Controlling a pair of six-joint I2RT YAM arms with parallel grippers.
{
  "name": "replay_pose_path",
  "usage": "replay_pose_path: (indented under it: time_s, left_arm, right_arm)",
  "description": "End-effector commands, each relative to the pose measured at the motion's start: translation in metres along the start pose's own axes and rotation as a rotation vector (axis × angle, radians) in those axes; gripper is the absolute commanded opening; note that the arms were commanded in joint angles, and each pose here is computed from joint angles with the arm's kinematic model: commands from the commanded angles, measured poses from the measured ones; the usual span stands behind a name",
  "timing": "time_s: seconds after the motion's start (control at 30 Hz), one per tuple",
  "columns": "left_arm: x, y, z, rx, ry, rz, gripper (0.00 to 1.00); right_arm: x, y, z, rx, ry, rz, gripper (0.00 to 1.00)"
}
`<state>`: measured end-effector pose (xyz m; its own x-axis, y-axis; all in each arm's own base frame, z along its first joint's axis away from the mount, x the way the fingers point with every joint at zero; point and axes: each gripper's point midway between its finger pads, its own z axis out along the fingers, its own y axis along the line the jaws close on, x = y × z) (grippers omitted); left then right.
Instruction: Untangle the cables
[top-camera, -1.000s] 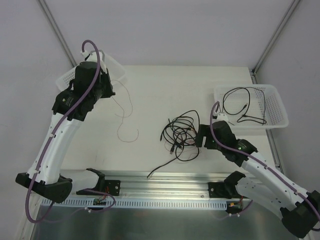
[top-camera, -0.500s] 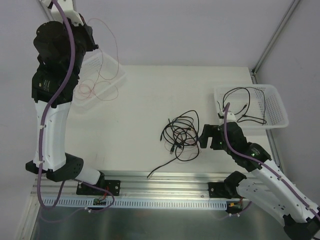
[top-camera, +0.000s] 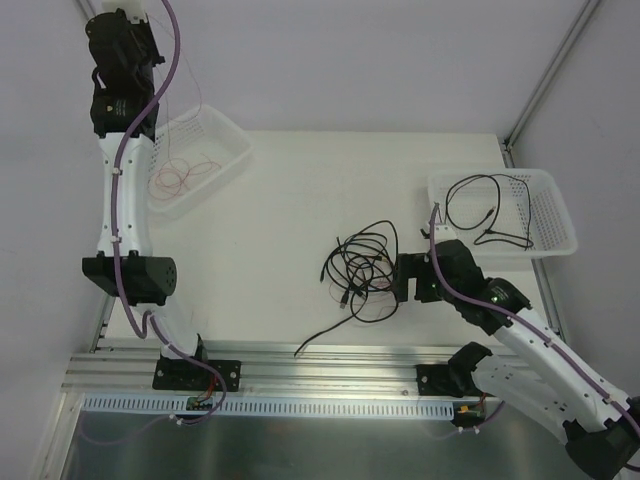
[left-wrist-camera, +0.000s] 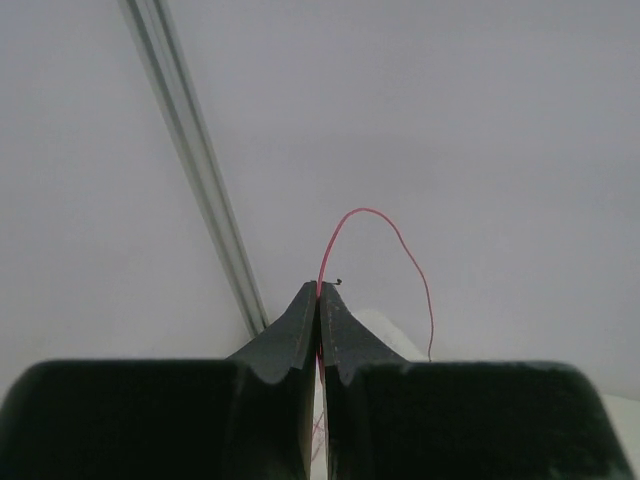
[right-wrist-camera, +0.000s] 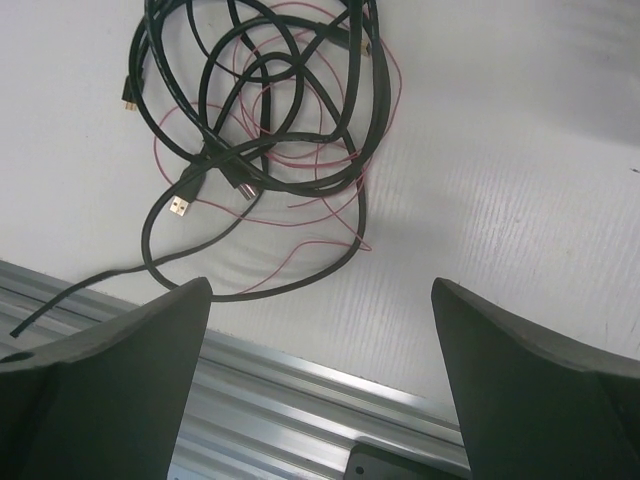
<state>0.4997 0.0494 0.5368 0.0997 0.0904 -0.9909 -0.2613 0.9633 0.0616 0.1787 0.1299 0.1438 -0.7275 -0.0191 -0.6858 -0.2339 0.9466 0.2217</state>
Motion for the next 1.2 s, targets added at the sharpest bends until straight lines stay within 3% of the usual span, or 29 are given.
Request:
replay_pose_path:
  time_s: [0.0,0.2,0.23,0.43,0.47,0.5,0.53,0.6,0.63,0.67,0.93,0.97,1.03,1.07,1.13,1.17]
  left_arm:
    - [0.018,0.013,0.036,0.022,-0.045,-0.042,0.00]
    - [0.149,0.009,0.070,0.038,0.201,-0.031,0.06]
    - [0.179,0.006,0.069,0.042,0.262,-0.030,0.06]
    - [0.272,0.007,0.051,0.019,0.460,-0.019,0.11]
    - [0.289,0.006,0.046,0.016,0.497,-0.019,0.20]
    - [0.297,0.005,0.043,0.019,0.517,-0.026,0.47]
    - [0.303,0.002,0.039,0.031,0.534,-0.036,0.63]
    - [0.310,-0.005,0.024,0.054,0.572,-0.090,0.80]
    - [0.317,-0.013,0.014,0.073,0.601,-0.146,0.93]
    - [0.314,-0.019,0.007,0.088,0.608,-0.179,0.97]
    - [0.265,-0.090,-0.101,0.247,0.673,-0.389,0.99]
    - [0.280,-0.101,-0.125,0.276,0.731,-0.403,0.99]
    - [0.265,-0.130,-0.164,0.363,0.737,-0.440,0.99]
    - [0.285,-0.137,-0.187,0.378,0.796,-0.441,0.99]
    - [0.282,-0.168,-0.234,0.484,0.833,-0.464,0.99]
    - [0.304,-0.174,-0.257,0.499,0.893,-0.446,0.99]
  right_arm:
    - [-0.013,0.009,-0.002,-0.021,-0.002,-0.037,0.97]
    - [-0.012,0.010,0.010,-0.010,0.020,-0.030,0.97]
    - [-0.011,0.011,0.011,-0.013,0.028,-0.033,0.97]
    - [-0.010,0.013,0.012,-0.022,0.046,-0.047,0.97]
    - [-0.011,0.013,0.011,-0.019,0.041,-0.047,0.97]
    - [-0.011,0.012,0.012,-0.013,0.037,-0.042,0.97]
    - [-0.012,0.012,0.012,-0.009,0.035,-0.039,0.97]
    - [-0.015,0.011,0.011,0.001,0.022,-0.017,0.98]
    - [-0.019,0.012,0.010,0.002,0.015,-0.009,0.98]
    - [-0.019,0.013,0.010,0.003,0.014,0.001,0.98]
    - [-0.015,0.007,0.019,0.063,0.033,0.091,0.98]
    - [-0.015,0.006,0.020,0.074,0.038,0.095,0.98]
    - [-0.016,0.004,0.025,0.092,0.036,0.107,0.98]
    - [-0.017,0.005,0.026,0.092,0.031,0.115,0.98]
    - [-0.020,0.005,0.031,0.093,0.016,0.117,0.99]
    - [-0.019,0.004,0.035,0.103,0.021,0.116,0.99]
